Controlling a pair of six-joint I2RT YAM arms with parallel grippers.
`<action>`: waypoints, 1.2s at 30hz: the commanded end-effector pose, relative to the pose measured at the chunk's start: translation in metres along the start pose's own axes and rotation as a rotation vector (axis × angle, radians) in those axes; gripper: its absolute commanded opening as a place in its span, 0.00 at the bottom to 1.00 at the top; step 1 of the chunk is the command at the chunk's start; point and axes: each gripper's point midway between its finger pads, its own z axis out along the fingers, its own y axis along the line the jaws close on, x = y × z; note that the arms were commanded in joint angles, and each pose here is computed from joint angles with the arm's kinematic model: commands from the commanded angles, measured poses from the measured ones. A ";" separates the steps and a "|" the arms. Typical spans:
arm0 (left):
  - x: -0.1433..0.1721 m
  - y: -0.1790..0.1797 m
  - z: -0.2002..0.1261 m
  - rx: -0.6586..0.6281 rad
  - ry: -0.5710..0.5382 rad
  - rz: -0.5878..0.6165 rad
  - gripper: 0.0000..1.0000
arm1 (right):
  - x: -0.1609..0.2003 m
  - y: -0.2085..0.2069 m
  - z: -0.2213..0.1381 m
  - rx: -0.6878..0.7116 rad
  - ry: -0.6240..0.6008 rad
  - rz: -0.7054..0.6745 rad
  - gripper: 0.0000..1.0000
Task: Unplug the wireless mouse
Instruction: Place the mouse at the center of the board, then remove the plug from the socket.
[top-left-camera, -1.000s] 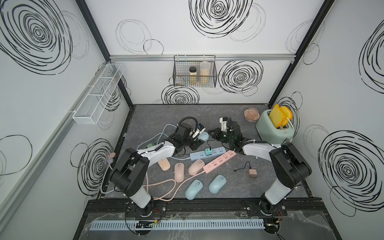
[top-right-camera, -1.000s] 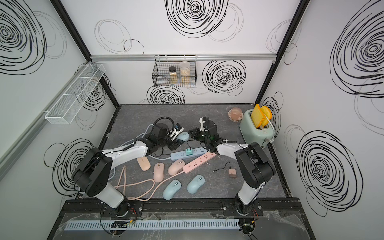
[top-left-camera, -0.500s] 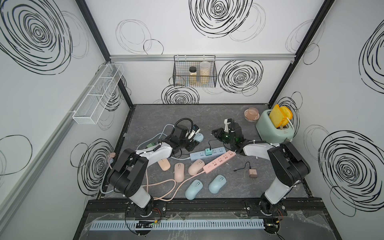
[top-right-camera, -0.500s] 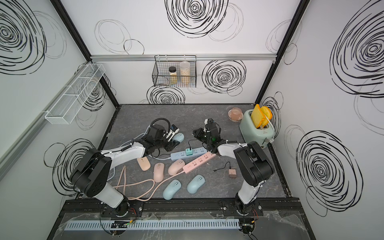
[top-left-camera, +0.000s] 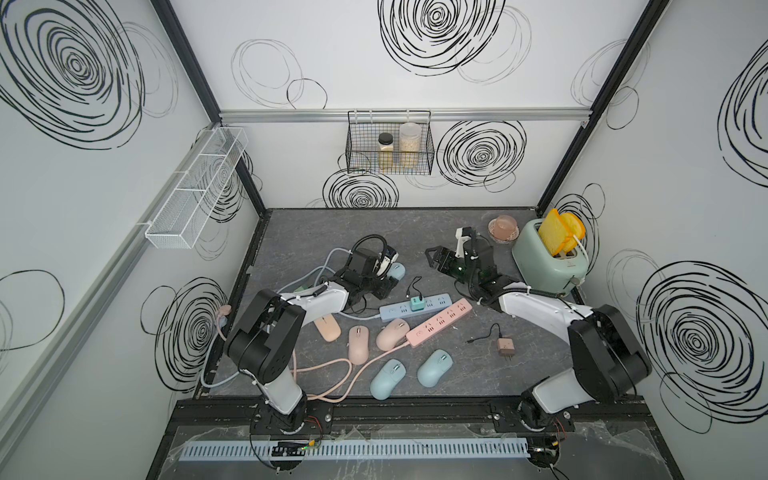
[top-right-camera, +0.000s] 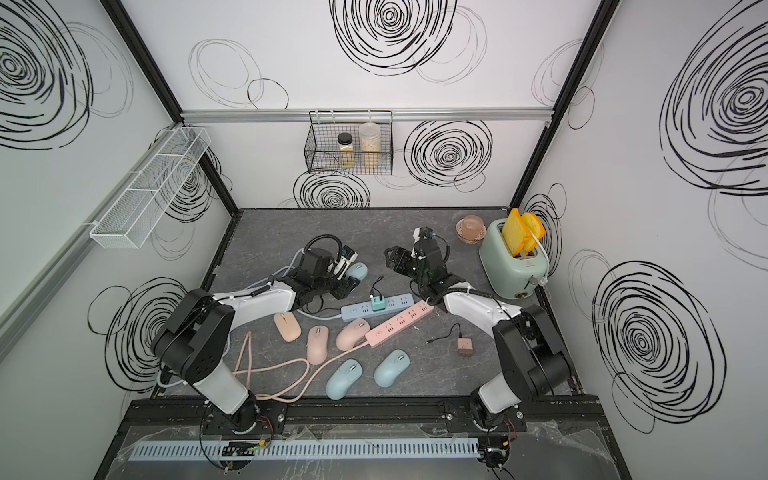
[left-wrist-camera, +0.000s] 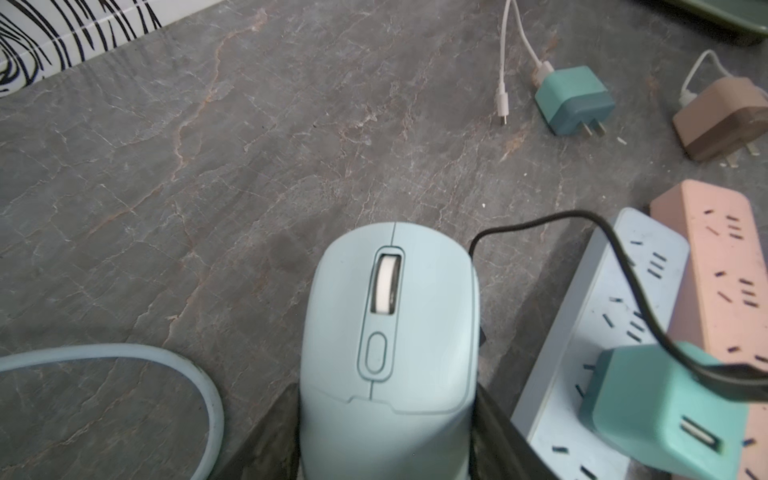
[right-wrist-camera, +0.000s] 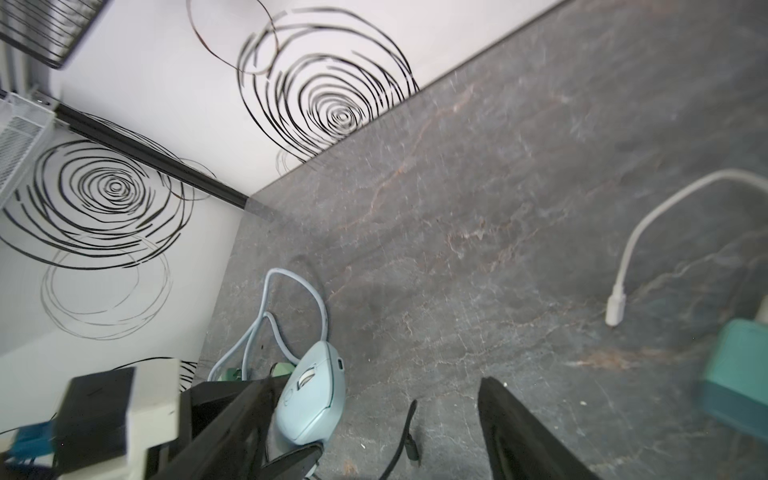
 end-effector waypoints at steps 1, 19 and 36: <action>-0.021 0.014 0.005 -0.032 -0.083 -0.037 0.45 | -0.001 -0.003 -0.016 0.061 0.005 -0.081 0.80; -0.008 0.035 0.043 -0.134 0.049 -0.028 0.77 | 0.024 -0.033 -0.077 0.116 -0.011 -0.131 0.81; -0.112 0.051 -0.162 -0.196 -0.733 -0.519 0.97 | 0.029 -0.032 -0.083 0.102 0.005 -0.184 0.96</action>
